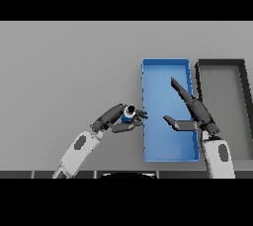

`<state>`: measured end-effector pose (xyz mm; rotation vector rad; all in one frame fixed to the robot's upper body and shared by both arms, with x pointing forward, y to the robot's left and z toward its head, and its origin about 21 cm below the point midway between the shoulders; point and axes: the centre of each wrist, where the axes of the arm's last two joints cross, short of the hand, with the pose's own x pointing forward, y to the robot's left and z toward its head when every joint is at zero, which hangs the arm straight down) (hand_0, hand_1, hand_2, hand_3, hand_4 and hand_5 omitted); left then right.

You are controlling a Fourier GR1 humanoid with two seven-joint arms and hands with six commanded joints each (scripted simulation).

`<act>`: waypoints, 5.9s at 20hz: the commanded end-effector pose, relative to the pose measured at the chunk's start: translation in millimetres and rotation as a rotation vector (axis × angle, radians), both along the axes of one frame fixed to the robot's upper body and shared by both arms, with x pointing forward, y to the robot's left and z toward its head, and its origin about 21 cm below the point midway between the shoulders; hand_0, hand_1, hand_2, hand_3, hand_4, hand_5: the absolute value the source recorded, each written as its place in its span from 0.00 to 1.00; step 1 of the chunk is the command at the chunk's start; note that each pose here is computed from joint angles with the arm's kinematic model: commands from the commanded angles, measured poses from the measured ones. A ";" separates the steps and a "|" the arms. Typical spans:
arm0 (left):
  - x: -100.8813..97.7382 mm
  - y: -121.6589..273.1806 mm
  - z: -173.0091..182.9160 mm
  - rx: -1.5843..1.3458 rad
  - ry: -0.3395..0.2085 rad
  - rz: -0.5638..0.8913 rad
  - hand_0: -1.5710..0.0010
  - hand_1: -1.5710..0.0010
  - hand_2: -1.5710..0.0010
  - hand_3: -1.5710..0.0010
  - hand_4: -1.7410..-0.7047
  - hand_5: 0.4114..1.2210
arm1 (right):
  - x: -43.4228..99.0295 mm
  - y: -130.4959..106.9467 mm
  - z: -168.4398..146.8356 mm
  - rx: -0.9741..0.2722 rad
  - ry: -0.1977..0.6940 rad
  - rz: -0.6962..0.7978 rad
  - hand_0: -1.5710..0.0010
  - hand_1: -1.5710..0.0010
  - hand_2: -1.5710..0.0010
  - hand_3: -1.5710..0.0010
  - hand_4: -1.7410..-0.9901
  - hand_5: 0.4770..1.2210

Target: Pick up the blue pipe and place it into the blue bin.

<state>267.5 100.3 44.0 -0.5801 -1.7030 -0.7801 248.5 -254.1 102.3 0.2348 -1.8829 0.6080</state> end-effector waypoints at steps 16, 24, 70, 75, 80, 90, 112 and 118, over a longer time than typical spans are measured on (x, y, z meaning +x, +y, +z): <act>6.6 -0.2 4.8 0.021 -0.004 -0.020 0.00 0.00 0.00 0.00 0.26 1.00 | 16.1 81.9 63.2 -0.242 0.020 0.428 1.00 1.00 1.00 1.00 0.72 0.05; 6.7 2.8 -5.5 -0.022 0.018 -0.060 0.00 0.00 0.00 0.00 0.27 1.00 | 33.9 122.7 61.9 -0.273 0.046 0.558 0.98 0.93 0.92 0.97 0.69 0.05; 11.5 6.5 -7.1 0.198 0.114 -0.003 1.00 1.00 1.00 1.00 0.75 0.08 | 43.3 133.5 129.4 0.120 0.050 0.597 0.00 0.00 0.00 0.00 0.33 1.00; 6.2 9.8 -7.5 0.179 0.095 -0.015 1.00 1.00 1.00 1.00 0.76 0.07 | 68.8 111.3 185.2 0.250 -0.008 0.484 0.00 0.00 0.00 0.00 0.32 1.00; 3.3 17.1 -0.7 0.177 0.095 0.001 1.00 1.00 1.00 1.00 0.76 0.07 | 98.2 76.0 193.6 0.244 -0.031 0.247 0.00 0.00 0.00 0.00 0.32 1.00; 7.0 22.2 -3.7 0.186 0.080 0.015 1.00 1.00 1.00 1.00 0.77 0.06 | 117.0 18.8 118.9 0.105 0.257 -0.111 0.00 0.00 0.00 0.00 0.32 1.00; 9.0 19.7 -3.7 0.186 0.052 0.044 1.00 1.00 1.00 1.00 0.79 0.10 | 113.8 -1.7 -14.2 -0.003 0.877 -0.482 0.56 0.58 0.60 0.88 0.49 0.87; 7.5 19.9 -6.5 0.188 0.054 0.045 1.00 1.00 1.00 1.00 0.79 0.10 | 105.2 6.2 -8.8 -0.409 0.836 -0.365 0.88 0.89 0.89 0.97 0.69 0.53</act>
